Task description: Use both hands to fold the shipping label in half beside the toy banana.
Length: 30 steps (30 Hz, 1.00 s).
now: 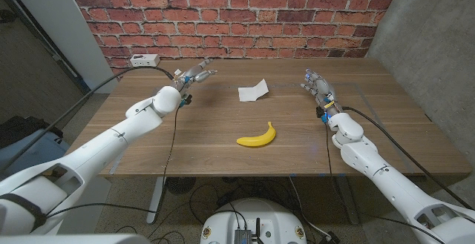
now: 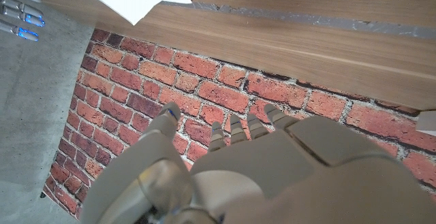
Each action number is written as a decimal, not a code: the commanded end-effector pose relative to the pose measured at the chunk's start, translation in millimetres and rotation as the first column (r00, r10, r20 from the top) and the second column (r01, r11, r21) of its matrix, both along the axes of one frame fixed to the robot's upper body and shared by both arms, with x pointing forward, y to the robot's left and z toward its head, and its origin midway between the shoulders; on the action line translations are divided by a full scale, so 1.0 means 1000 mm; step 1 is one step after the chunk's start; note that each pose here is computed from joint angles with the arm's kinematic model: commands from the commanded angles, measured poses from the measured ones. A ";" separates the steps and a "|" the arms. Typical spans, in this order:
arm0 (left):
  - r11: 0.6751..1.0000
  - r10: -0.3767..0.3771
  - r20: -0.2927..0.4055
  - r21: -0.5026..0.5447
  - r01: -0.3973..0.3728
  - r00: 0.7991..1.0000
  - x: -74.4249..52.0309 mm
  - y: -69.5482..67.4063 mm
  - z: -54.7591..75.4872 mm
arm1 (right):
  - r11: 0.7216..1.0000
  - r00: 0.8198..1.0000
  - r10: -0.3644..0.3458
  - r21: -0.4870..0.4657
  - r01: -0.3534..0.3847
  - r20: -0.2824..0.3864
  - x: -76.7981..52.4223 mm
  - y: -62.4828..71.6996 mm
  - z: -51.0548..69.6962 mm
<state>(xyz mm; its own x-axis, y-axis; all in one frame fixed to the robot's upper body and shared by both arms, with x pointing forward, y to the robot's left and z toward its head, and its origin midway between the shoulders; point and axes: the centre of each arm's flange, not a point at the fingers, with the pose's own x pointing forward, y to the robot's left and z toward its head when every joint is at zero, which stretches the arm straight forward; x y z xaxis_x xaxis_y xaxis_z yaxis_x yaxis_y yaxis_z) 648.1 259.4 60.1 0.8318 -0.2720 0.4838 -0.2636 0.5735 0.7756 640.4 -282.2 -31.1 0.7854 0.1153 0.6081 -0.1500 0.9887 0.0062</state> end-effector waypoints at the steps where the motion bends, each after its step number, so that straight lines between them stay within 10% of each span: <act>1: 0.994 -0.007 -0.011 0.113 0.008 1.000 0.005 -0.015 0.006 | 1.000 1.000 -0.004 -0.019 0.005 0.018 -0.008 0.004 0.002; 30: 0.962 -0.028 -0.060 0.271 0.044 0.998 0.017 -0.041 0.003 | 0.997 0.995 0.023 -0.082 -0.015 0.096 -0.025 0.023 0.022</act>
<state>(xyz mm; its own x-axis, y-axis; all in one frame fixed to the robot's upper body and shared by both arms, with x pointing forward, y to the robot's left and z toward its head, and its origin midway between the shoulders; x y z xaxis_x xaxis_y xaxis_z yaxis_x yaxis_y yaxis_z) 660.5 226.8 63.4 0.8391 -0.3914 0.3778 -0.2180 0.3943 0.8927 620.1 -266.3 -15.8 0.7379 0.1605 0.6555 -0.1566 0.9855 -0.0650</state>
